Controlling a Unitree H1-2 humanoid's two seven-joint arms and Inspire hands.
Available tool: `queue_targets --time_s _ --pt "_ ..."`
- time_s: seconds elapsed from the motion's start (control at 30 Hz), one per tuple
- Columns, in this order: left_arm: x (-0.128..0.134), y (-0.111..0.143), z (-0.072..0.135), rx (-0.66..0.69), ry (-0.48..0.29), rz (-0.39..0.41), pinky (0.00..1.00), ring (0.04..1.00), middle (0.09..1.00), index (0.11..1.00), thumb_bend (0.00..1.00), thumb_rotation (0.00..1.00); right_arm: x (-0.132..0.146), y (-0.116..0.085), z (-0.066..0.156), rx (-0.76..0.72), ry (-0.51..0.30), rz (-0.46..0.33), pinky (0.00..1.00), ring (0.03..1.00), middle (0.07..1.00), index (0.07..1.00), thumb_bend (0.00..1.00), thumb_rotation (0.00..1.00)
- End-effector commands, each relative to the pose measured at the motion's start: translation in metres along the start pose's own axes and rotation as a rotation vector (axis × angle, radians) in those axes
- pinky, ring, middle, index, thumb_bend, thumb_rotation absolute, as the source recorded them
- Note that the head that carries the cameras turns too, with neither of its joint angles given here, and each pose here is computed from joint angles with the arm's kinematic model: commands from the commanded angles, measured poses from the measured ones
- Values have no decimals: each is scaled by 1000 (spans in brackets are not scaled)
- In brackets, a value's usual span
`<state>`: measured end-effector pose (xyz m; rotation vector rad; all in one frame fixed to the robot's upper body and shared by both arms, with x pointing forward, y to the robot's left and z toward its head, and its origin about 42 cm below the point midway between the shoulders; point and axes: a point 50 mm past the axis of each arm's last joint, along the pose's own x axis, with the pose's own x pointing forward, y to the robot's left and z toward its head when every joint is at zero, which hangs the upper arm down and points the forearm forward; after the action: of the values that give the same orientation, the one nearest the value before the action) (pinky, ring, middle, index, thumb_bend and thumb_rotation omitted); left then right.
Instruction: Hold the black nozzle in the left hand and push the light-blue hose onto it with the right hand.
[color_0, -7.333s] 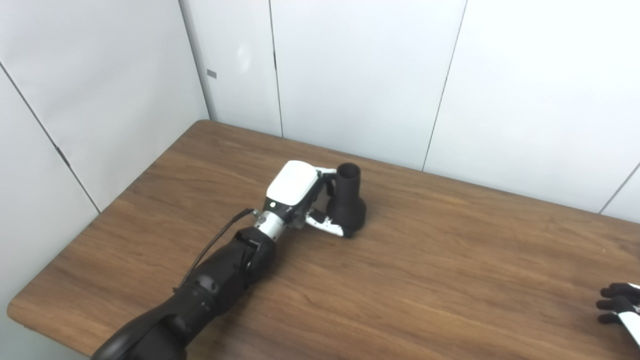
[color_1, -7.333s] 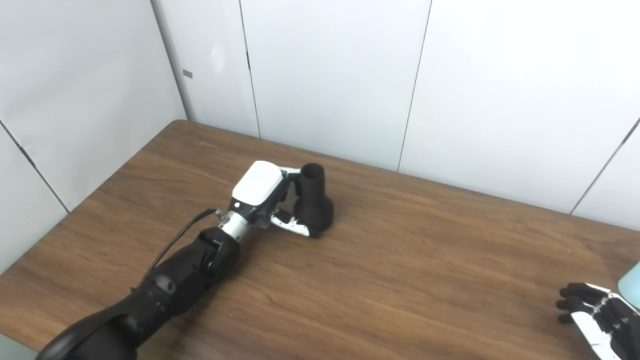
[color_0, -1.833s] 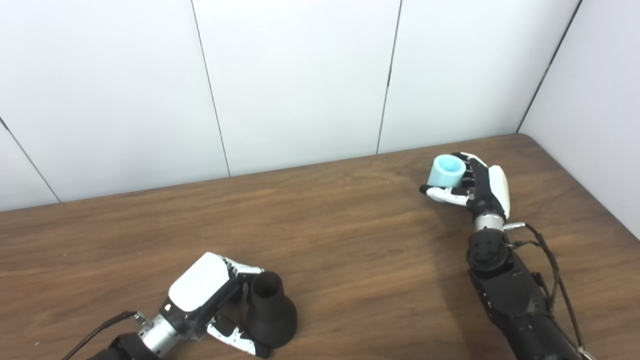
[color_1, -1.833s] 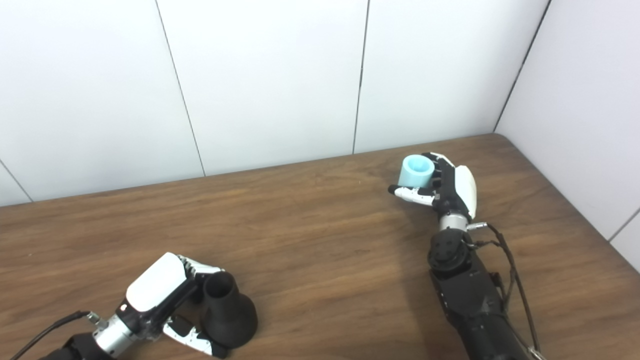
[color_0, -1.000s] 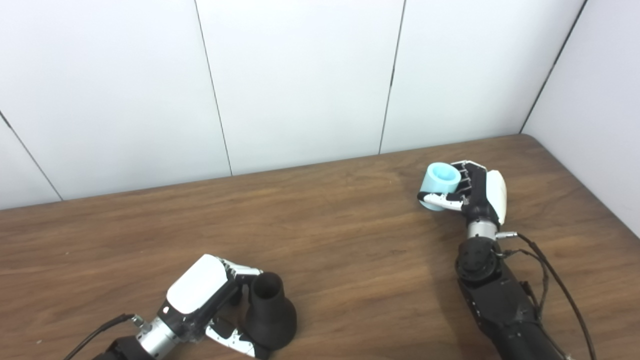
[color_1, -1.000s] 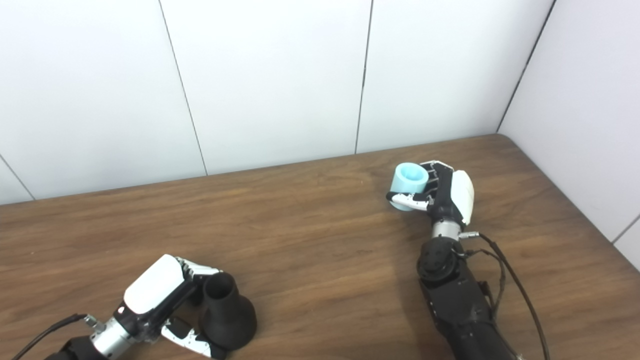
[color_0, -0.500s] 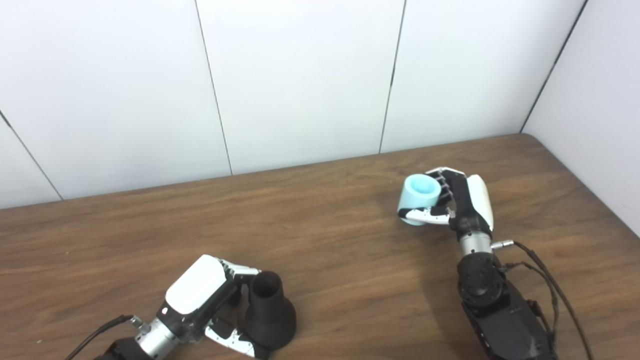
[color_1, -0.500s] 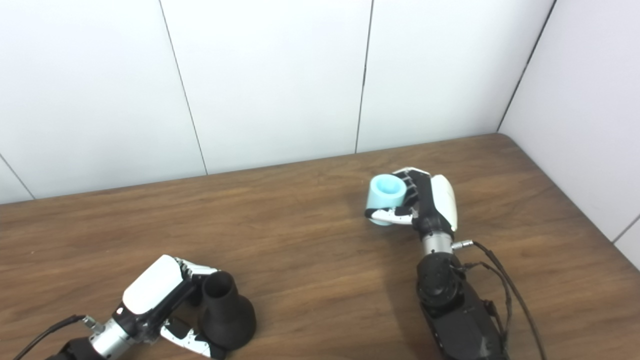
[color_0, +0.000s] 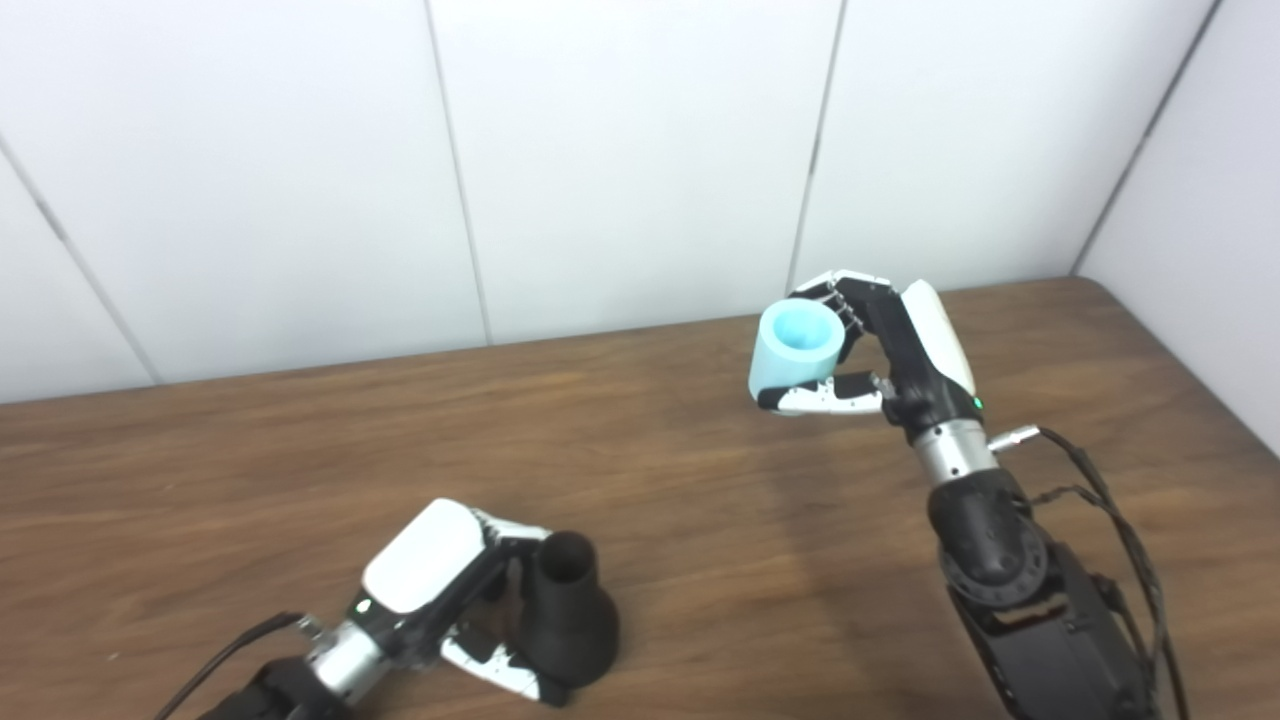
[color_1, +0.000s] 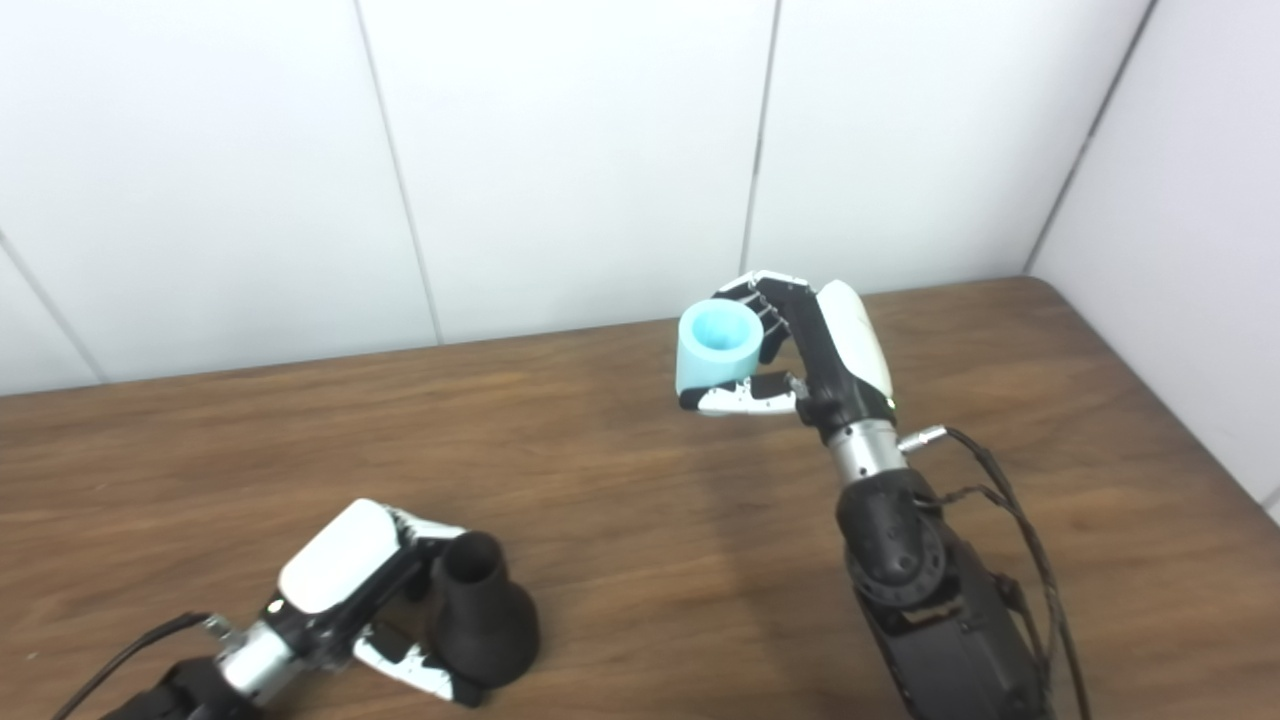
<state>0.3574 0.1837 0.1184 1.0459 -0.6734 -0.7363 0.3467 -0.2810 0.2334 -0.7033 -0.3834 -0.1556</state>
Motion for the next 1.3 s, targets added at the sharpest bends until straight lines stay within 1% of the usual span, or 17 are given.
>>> queue_targets --time_s 0.0,0.1,0.27,0.33,0.47,0.67,0.77,0.83,0.97,1.1,1.27 --pt "-16 -47 8 -55 53 -123 146 204 472 480 525 0 8 -8 26 13 -153 -17 311 399 468 545 514 0" --pt "-12 -48 9 -57 53 -118 141 198 472 480 525 0 6 -2 38 12 -205 13 302 392 467 546 513 0" --pt "-8 -51 12 -50 52 -116 144 202 472 480 525 0 0 7 59 51 -246 54 294 392 469 538 514 0" --pt "-7 -52 12 -49 55 -117 140 194 471 479 525 0 -4 12 66 73 -260 75 265 378 468 541 512 0" --pt "-5 -52 12 -52 54 -114 141 195 471 479 525 0 -12 20 82 120 -310 118 261 376 471 541 512 0" --pt "-3 -54 12 -48 55 -120 144 200 471 479 525 0 -15 25 98 159 -351 138 270 382 474 538 513 0" --pt "-3 -55 12 -41 54 -118 145 201 472 479 525 0 -16 25 103 166 -363 144 279 386 478 533 514 0" --pt "-3 -56 12 -39 54 -117 146 202 472 479 525 0 -17 25 107 173 -373 146 256 370 477 536 511 0" --pt "-3 -56 12 -40 56 -120 142 196 471 479 525 0 -21 23 116 196 -381 164 261 375 475 544 511 0" --pt "-3 -57 12 -38 53 -112 139 192 471 479 524 0 -25 22 122 235 -363 195 265 382 475 546 511 0" --pt "-2 -57 12 -42 57 -127 150 207 472 479 524 0 -28 19 126 284 -334 269 244 374 474 548 509 0"
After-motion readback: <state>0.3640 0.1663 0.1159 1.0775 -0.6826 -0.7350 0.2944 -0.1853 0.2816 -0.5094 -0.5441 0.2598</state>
